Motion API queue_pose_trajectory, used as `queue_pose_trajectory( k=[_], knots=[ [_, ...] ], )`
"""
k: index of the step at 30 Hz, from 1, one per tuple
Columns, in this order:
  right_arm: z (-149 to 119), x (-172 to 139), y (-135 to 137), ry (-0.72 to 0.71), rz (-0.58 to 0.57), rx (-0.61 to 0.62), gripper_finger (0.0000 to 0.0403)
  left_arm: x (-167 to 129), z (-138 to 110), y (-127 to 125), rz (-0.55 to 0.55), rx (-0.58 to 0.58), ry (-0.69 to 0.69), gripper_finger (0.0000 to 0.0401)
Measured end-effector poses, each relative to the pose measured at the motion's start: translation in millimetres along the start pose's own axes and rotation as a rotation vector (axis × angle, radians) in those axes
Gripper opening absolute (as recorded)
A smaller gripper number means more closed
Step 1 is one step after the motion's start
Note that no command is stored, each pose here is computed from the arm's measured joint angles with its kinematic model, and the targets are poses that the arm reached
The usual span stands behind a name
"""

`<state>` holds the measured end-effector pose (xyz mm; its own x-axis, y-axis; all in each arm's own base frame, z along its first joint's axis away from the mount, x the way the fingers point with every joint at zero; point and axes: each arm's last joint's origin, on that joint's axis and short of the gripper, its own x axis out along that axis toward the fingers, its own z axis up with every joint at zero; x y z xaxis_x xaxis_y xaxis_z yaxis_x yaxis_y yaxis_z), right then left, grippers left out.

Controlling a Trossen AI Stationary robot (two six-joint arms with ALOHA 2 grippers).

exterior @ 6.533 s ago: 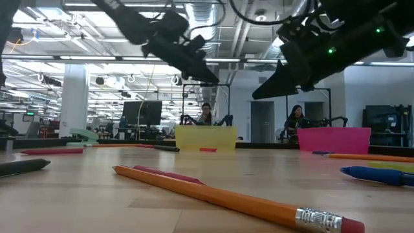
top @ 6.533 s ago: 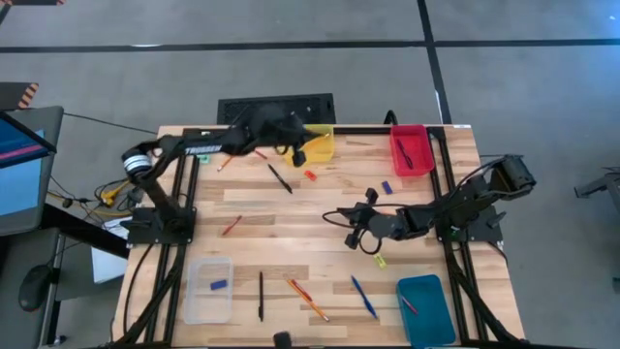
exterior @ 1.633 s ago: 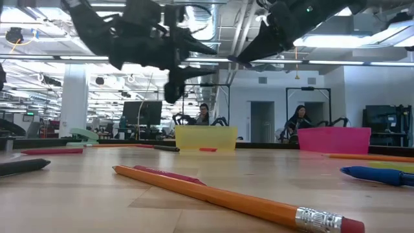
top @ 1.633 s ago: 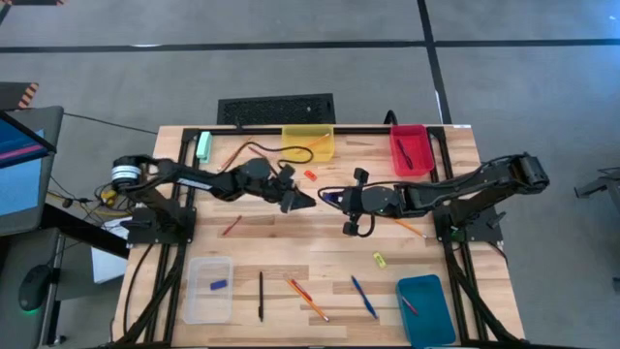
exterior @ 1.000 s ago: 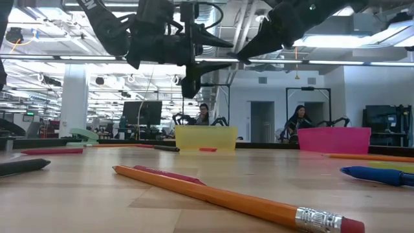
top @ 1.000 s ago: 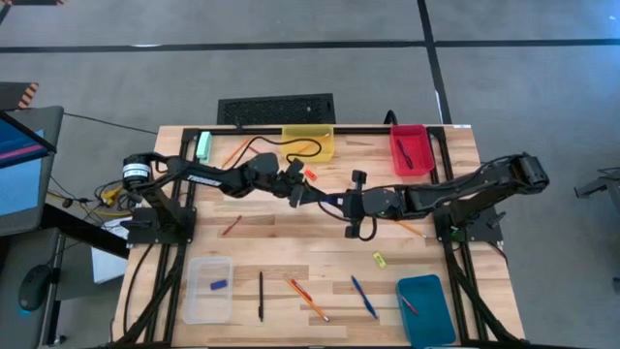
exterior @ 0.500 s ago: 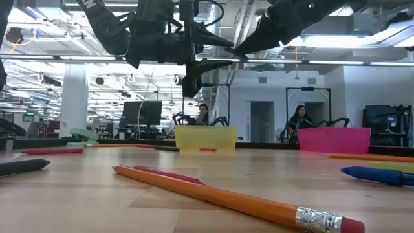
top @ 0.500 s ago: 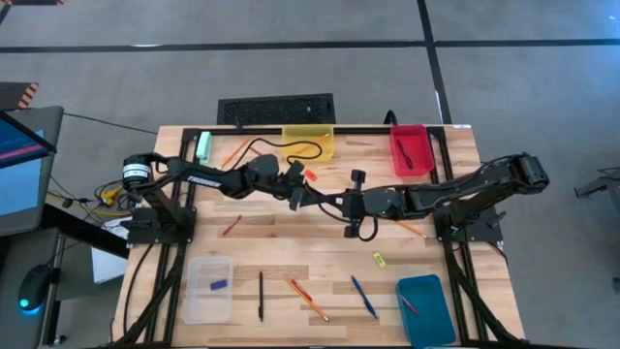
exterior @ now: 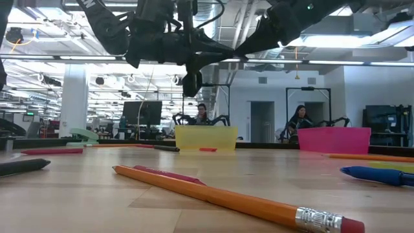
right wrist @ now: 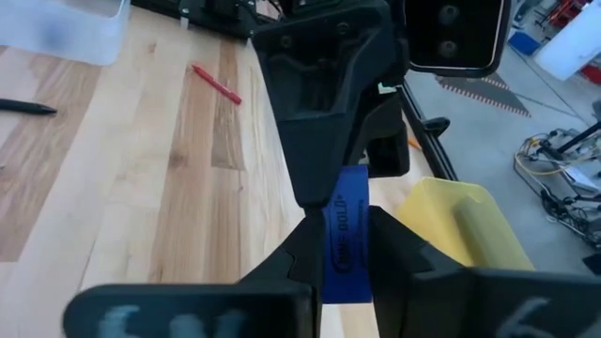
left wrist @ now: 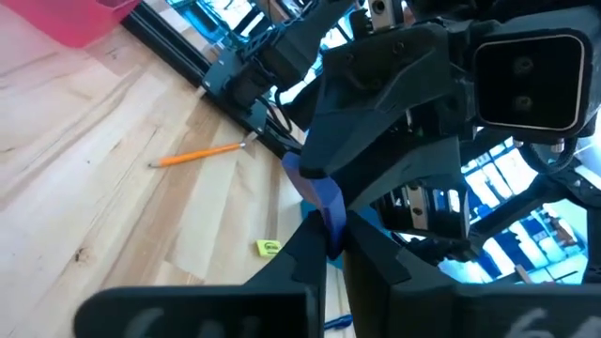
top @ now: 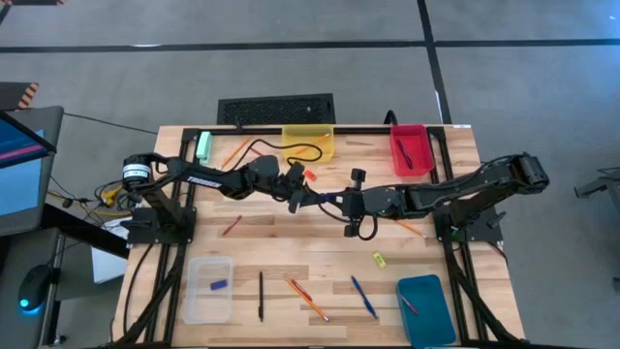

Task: Sort crayons/erasers/pens/pencils in bins
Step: Put the blue eraser into the transparent bin

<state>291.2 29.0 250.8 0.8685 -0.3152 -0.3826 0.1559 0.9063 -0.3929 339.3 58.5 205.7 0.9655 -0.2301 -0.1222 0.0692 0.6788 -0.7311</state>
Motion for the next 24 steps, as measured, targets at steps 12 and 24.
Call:
queue_pose_trajectory(
  k=[12,24],
  knots=[
    [4.4,-1.3,0.9,-0.036,-0.024,0.069,0.0240,-2.0,-0.4,7.9,0.083,0.148,0.004,0.0010],
    [-14.9,-2.8,22.8,0.021,0.034,0.163,0.0207,-7.5,-15.7,17.8,0.288,0.464,0.358,0.0009]
  ],
)
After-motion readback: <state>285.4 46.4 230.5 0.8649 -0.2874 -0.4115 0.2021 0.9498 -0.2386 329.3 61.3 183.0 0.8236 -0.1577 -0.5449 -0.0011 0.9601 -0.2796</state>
